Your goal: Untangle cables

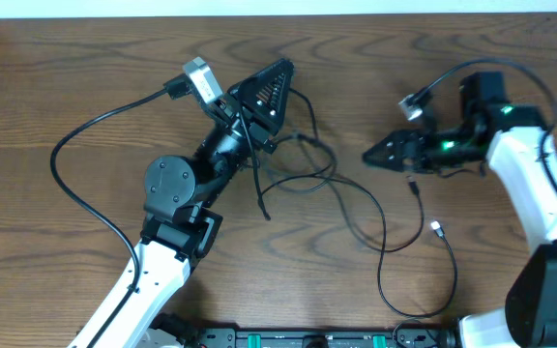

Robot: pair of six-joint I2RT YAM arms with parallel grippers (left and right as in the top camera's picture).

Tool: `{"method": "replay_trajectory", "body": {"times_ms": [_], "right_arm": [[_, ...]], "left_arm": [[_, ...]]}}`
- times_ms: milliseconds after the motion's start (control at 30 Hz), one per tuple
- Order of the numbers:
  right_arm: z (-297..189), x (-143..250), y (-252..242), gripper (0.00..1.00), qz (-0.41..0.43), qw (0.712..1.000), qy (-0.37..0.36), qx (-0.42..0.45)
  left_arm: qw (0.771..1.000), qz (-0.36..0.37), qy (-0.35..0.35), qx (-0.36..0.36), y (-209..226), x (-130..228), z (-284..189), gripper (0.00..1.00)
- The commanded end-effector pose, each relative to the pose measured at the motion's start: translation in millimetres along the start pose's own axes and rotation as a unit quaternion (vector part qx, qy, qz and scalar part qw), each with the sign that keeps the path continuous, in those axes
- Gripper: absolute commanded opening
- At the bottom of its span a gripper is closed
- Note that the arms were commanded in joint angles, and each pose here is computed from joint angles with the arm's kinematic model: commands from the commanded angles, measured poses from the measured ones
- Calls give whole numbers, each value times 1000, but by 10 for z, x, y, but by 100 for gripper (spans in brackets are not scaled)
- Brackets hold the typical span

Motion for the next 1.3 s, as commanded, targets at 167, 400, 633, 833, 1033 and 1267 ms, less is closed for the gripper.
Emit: {"method": "replay_trajectory", "body": {"times_ms": [167, 400, 633, 833, 1033, 1267], "right_arm": [[677, 25, 337, 90, -141, 988, 12, -61], [990, -248, 255, 81, -67, 986, -33, 148], [802, -306, -88, 1, 67, 908, -124, 395], [148, 4, -596, 2, 196, 781, -132, 578], [-584, 323, -1113, 1, 310, 720, -112, 611], [-793, 376, -1312, 1, 289, 815, -82, 496]], "left_arm": [[999, 6, -24, 32, -157, -97, -2, 8], [998, -41, -22, 34, -162, -97, -3, 8], [996, -77, -6, 46, -206, -77, -13, 8], [998, -39, -15, 54, -275, -132, -56, 8], [997, 13, -52, 53, -348, -366, -186, 8], [997, 8, -48, -59, 56, -449, -256, 8]]}}
Point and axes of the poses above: each gripper's point midway between its finger pads, its own z axis out along the fingers, its own y axis along the line the jaws close on, x = y × z, the point moved 7 cm from there along -z, back along the fingers, and after that the axes turned 14 degrees about -z, right-handed, at the moved point
